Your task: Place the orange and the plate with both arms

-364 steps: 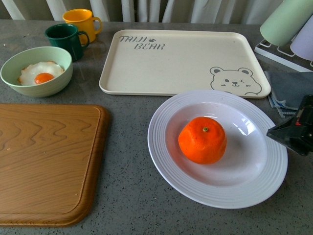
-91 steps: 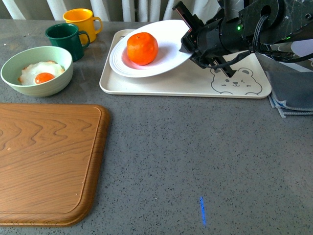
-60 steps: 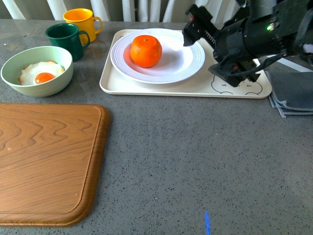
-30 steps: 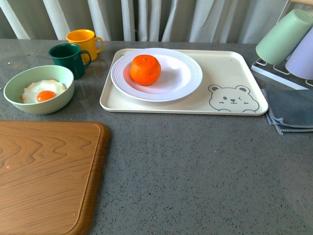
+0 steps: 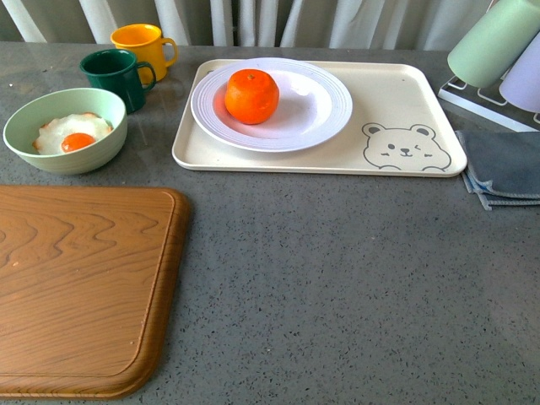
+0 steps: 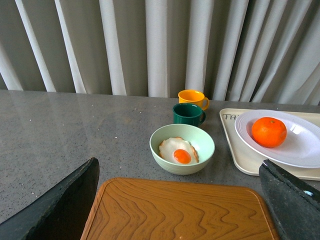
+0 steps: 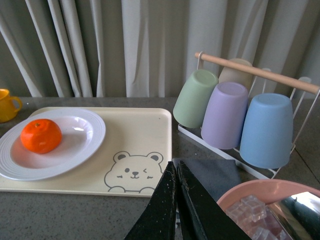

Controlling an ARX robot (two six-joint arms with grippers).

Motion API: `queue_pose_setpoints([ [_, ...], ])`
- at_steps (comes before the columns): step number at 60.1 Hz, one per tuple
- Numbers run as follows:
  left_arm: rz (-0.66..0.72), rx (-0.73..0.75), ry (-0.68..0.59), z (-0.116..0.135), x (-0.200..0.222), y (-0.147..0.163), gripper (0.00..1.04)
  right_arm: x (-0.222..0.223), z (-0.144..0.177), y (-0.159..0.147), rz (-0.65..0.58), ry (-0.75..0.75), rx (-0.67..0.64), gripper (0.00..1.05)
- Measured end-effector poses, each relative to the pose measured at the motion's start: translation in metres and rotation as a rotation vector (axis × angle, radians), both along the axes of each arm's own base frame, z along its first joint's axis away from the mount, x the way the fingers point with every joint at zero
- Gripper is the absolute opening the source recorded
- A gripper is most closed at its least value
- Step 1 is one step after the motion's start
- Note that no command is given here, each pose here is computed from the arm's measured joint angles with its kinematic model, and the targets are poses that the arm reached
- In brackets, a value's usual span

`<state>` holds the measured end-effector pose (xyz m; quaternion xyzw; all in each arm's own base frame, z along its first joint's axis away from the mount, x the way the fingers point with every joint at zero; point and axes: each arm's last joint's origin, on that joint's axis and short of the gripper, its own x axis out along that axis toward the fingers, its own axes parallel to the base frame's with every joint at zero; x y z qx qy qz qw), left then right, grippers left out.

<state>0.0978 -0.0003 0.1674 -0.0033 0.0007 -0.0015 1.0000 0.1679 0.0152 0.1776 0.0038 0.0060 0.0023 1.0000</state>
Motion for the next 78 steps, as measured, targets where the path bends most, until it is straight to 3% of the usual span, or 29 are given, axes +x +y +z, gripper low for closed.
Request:
queue_pose_setpoints([
  [19, 0.000, 0.000, 0.000, 0.000, 0.000, 0.000, 0.96, -0.022, -0.013, -0.015, 0.001, 0.001, -0.001, 0.02],
  [78, 0.000, 0.000, 0.000, 0.000, 0.000, 0.000, 0.96, -0.056, -0.004, -0.015, -0.002, -0.034, -0.001, 0.02],
])
